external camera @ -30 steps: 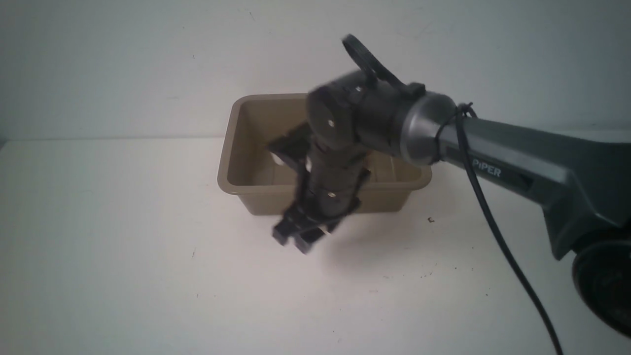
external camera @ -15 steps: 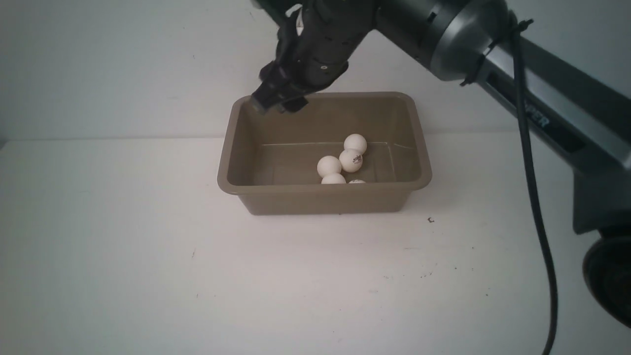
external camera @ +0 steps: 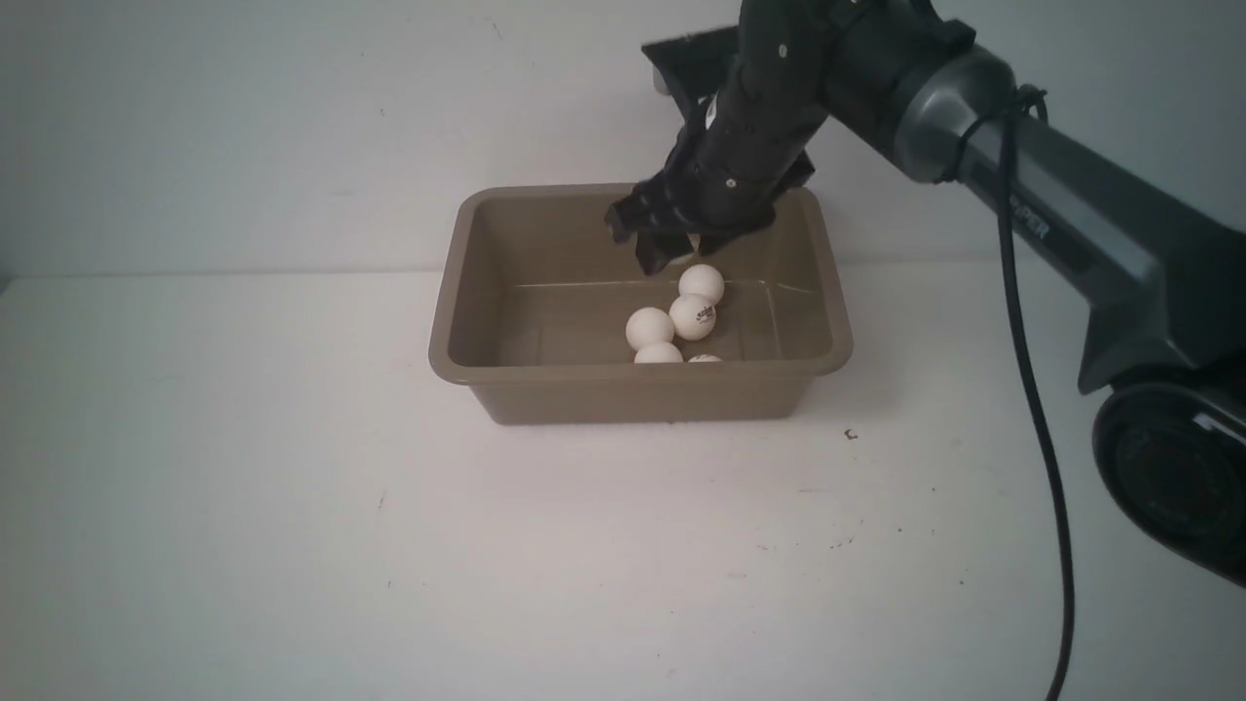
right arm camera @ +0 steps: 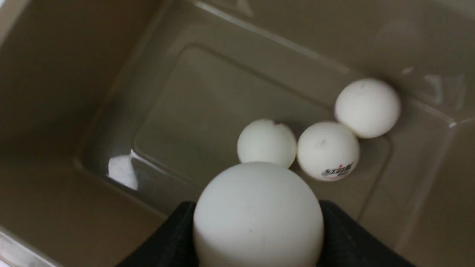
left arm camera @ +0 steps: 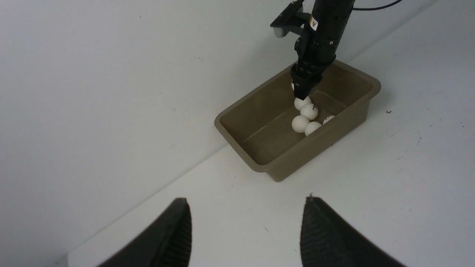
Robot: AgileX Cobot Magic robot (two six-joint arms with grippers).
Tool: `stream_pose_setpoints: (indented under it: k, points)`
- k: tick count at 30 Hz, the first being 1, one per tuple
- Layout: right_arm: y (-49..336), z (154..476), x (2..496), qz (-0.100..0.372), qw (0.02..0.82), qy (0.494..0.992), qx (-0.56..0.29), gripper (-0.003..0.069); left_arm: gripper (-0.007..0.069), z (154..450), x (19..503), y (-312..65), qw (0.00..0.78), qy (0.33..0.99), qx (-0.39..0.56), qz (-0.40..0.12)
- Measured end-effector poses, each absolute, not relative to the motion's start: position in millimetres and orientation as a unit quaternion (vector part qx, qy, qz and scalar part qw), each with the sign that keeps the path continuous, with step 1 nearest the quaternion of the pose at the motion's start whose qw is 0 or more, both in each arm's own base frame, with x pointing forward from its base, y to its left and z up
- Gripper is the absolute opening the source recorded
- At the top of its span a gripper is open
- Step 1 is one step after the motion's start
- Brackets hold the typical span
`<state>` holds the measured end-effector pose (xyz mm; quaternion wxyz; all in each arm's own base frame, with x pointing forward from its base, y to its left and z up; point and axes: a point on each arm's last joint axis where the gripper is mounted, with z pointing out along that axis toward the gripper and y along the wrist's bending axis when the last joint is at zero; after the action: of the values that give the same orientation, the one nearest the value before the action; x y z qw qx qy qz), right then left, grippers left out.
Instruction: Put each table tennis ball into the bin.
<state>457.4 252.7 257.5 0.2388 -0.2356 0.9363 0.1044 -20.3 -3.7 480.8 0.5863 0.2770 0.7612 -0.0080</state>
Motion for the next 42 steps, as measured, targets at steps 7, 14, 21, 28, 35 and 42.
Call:
stream_pose_setpoints:
  k: [7,14,21,28,35,42]
  points:
    - [253.8,256.3,457.0,0.109,0.233,0.937,-0.237,0.0483,0.0363,480.6,-20.1,-3.8,0.586,0.761,0.277,-0.008]
    - [245.7,285.0,456.3,0.071,0.275,0.922,-0.262,0.0401,0.0363,480.6,-20.2,-3.8,0.586,0.761,0.277,-0.008]
    - [224.8,372.0,427.0,0.054,0.361,0.89,-0.273,0.0033,0.0345,480.6,-20.3,-3.8,0.586,0.762,0.277,-0.008]
    - [189.9,472.3,368.6,0.05,0.46,0.846,-0.263,-0.0013,0.0192,478.3,-44.3,6.0,0.612,0.745,0.266,0.012]
    - [151.3,517.9,303.4,0.031,0.492,0.829,-0.263,-0.0015,0.0036,468.4,-88.8,28.5,0.664,0.717,0.207,0.048]
    - [121.6,479.6,248.0,0.019,0.46,0.842,-0.281,-0.0015,-0.0004,443.9,-72.8,25.3,0.63,0.747,0.206,0.046]
